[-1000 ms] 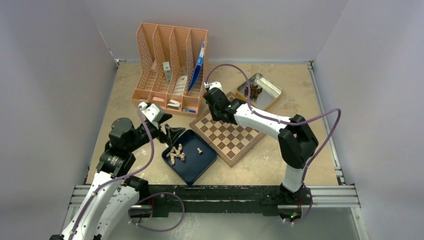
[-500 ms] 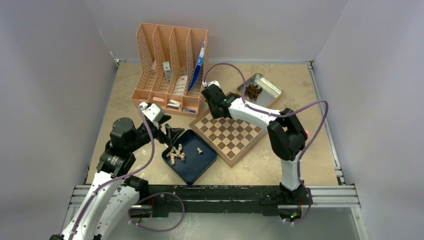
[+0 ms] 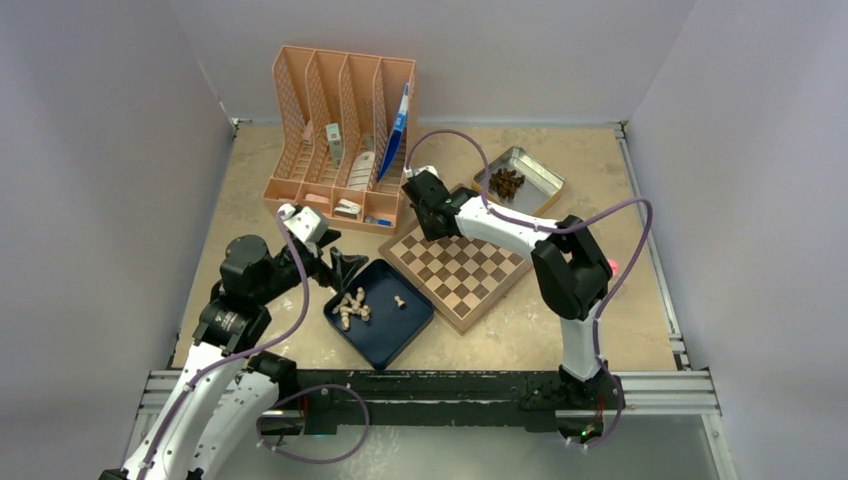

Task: Set up the chess pieces on the board
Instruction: Place the chess piece on the chessboard.

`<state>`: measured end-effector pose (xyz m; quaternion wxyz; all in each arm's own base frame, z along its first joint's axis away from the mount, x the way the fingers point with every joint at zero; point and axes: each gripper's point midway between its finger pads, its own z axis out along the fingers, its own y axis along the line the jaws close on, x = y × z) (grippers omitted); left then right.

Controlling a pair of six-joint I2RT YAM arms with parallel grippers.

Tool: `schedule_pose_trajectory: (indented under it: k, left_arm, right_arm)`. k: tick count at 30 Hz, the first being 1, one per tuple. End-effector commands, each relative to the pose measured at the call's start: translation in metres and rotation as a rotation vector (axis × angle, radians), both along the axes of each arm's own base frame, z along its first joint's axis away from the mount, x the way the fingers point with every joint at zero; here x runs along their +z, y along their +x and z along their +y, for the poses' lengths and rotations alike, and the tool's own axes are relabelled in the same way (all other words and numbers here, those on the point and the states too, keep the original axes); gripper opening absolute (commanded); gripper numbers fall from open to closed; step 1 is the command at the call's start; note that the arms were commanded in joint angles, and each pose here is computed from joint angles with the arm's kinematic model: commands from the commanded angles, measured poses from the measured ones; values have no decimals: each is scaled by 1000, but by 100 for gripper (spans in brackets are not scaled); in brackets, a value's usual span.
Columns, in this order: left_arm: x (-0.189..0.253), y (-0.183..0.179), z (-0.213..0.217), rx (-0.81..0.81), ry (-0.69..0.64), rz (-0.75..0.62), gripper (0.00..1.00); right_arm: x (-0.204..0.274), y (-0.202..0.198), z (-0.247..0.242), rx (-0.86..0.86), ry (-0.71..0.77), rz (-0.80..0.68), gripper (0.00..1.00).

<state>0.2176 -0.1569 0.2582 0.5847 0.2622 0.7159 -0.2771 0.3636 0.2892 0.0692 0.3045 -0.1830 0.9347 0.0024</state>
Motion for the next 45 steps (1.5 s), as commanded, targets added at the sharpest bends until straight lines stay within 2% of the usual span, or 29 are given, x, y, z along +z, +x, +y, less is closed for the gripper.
schedule_pose_trajectory:
  k: [1, 32, 45]
  left_arm:
    - [5, 2, 2, 9, 7, -31, 75]
    - [3, 4, 3, 17, 11, -24, 75]
    - [1, 5, 3, 24, 15, -18, 75]
  right_arm:
    - [5, 3, 4, 15, 9, 0, 23]
    - [4, 10, 2, -9, 9, -23, 21]
    - [23, 9, 7, -8, 60, -38, 31]
